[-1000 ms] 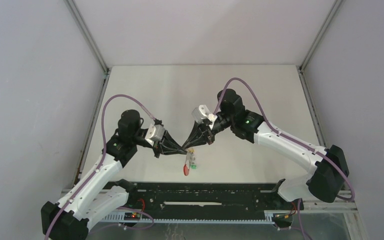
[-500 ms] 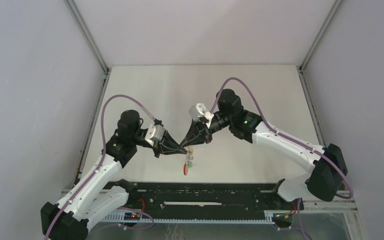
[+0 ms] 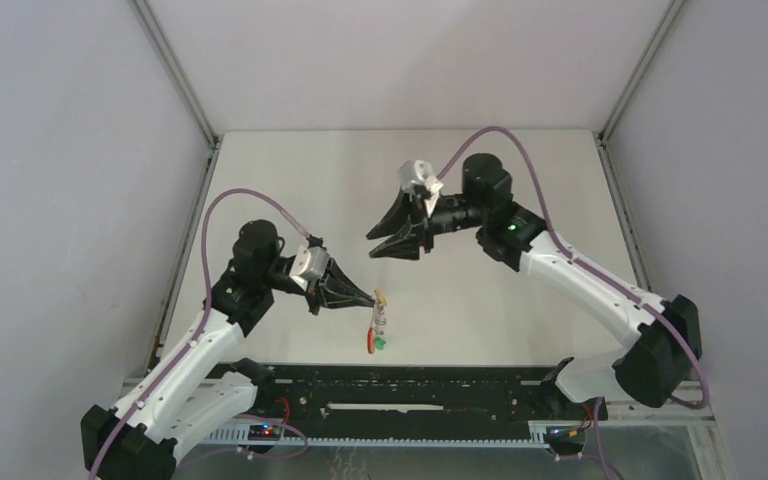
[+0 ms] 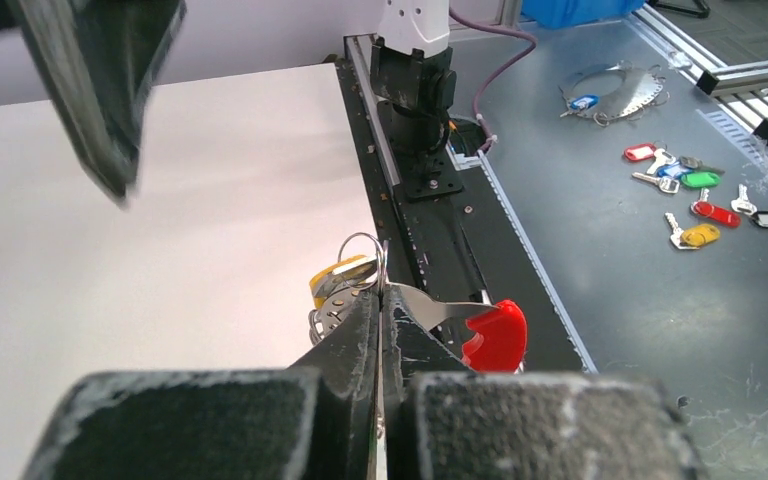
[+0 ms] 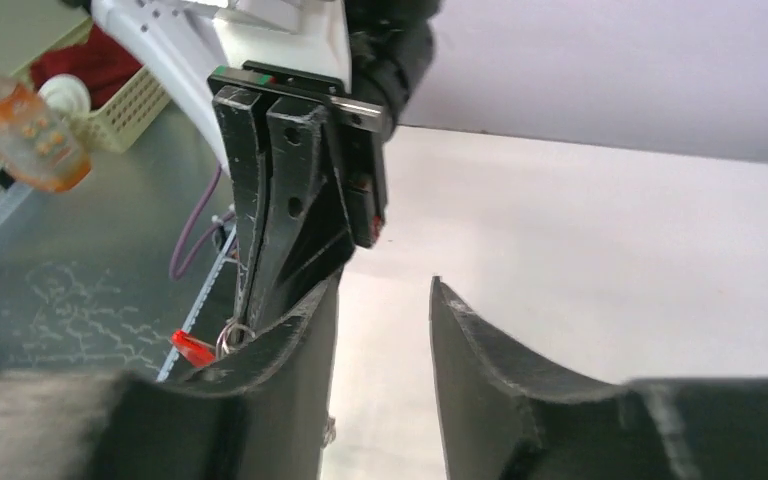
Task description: Put the keys on the keyring
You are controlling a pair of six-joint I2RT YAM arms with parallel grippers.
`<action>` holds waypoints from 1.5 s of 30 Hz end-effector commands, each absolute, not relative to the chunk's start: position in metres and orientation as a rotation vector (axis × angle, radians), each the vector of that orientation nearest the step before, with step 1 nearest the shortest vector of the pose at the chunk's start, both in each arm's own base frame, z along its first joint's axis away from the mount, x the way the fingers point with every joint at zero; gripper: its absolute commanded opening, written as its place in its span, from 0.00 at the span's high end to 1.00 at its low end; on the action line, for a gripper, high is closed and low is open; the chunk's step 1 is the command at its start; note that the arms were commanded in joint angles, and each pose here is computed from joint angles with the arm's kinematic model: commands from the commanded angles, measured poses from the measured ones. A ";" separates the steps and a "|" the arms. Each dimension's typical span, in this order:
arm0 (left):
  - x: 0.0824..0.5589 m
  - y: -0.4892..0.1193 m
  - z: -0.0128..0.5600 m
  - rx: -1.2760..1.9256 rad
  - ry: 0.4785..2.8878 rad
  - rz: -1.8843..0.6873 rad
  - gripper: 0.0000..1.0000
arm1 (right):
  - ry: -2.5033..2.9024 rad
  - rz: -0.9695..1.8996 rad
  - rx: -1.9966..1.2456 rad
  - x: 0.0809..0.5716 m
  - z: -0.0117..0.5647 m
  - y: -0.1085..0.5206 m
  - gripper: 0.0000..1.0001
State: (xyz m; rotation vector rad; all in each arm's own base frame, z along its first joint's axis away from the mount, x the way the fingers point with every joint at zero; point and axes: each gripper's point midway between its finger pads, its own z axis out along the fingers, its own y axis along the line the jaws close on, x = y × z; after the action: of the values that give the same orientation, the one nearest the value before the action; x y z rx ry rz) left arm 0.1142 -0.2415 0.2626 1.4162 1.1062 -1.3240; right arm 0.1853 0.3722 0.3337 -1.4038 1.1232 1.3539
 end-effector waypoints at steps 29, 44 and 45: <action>0.137 -0.250 0.318 1.134 1.099 -1.286 1.00 | 1.348 1.376 -1.327 0.144 0.326 0.331 0.48; 0.138 -0.250 0.314 1.133 1.113 -1.281 1.00 | 1.261 1.342 -1.340 0.140 0.336 0.340 0.54; 0.139 -0.250 0.314 1.133 1.112 -1.280 1.00 | 1.258 1.335 -1.340 0.140 0.337 0.340 0.54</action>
State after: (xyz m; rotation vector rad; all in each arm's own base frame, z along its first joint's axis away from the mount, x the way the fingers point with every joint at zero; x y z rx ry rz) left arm 0.1404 -0.2503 0.3059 1.1298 1.1591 -1.3048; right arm 0.1420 0.3392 0.3150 -1.3459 1.3442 1.3717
